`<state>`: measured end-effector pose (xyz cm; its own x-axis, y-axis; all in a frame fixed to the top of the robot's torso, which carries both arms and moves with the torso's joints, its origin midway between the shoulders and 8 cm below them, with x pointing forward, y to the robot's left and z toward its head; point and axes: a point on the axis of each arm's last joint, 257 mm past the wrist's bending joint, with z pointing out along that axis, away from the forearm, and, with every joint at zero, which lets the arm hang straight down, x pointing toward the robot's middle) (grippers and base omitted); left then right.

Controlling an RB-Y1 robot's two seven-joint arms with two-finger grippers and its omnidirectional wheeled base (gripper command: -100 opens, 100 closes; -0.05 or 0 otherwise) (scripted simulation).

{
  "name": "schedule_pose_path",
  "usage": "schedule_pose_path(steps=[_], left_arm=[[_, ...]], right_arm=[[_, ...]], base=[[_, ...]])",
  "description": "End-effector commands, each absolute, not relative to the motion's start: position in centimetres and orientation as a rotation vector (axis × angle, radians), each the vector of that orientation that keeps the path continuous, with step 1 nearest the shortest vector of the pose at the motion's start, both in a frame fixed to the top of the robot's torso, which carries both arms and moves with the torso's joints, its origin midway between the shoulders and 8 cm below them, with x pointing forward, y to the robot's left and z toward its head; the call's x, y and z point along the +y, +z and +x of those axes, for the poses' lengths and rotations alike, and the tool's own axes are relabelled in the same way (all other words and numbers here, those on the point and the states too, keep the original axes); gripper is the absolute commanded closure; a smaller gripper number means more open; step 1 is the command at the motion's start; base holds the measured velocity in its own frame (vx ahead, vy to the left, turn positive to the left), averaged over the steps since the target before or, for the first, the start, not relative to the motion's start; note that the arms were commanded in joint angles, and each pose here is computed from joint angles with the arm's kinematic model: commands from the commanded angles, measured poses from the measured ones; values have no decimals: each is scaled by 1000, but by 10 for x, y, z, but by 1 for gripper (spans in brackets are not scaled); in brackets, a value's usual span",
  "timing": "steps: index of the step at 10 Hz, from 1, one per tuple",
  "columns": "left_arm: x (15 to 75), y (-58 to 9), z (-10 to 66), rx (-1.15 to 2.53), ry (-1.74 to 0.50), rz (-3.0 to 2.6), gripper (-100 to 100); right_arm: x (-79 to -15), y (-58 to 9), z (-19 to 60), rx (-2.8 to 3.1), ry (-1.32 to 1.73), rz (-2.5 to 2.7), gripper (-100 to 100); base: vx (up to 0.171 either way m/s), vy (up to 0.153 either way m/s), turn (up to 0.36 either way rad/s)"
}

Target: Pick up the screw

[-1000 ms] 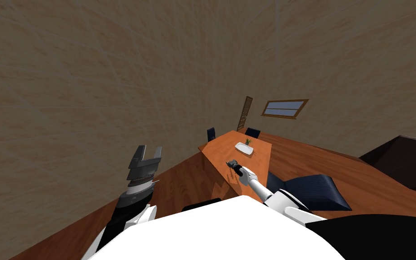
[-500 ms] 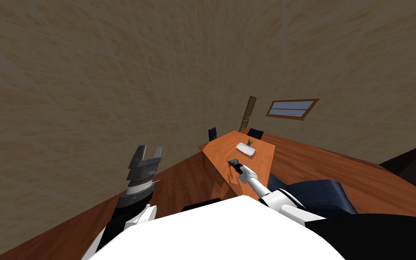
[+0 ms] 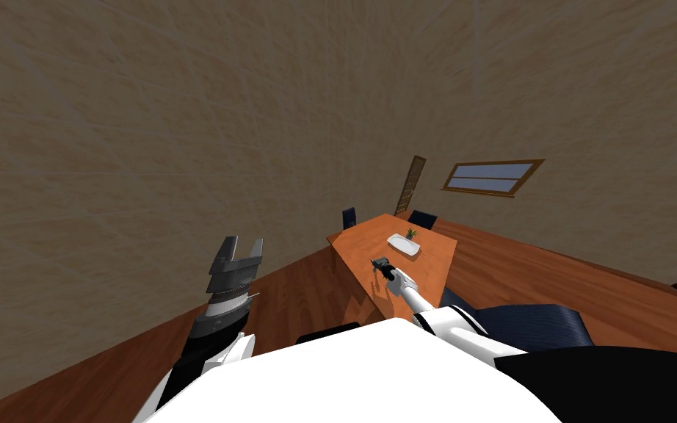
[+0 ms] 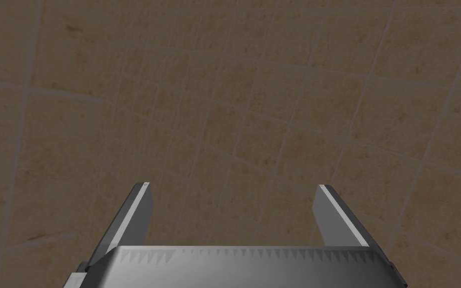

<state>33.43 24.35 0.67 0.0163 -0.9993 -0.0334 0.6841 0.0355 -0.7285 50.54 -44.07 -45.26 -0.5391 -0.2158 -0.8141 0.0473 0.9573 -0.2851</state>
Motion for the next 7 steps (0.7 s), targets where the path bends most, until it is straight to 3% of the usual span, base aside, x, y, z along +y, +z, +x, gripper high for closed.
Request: schedule_pose_path(steps=[1, 7], left_arm=[[244, 7, 334, 655, -1446, -616, 0], [244, 7, 334, 655, -1446, -616, 0]], right_arm=[[-450, -449, 506, 2111, -359, -94, -100], [-461, -453, 505, 2120, -397, -29, -100]], base=[[-45, -46, 131], [-42, -36, 110]])
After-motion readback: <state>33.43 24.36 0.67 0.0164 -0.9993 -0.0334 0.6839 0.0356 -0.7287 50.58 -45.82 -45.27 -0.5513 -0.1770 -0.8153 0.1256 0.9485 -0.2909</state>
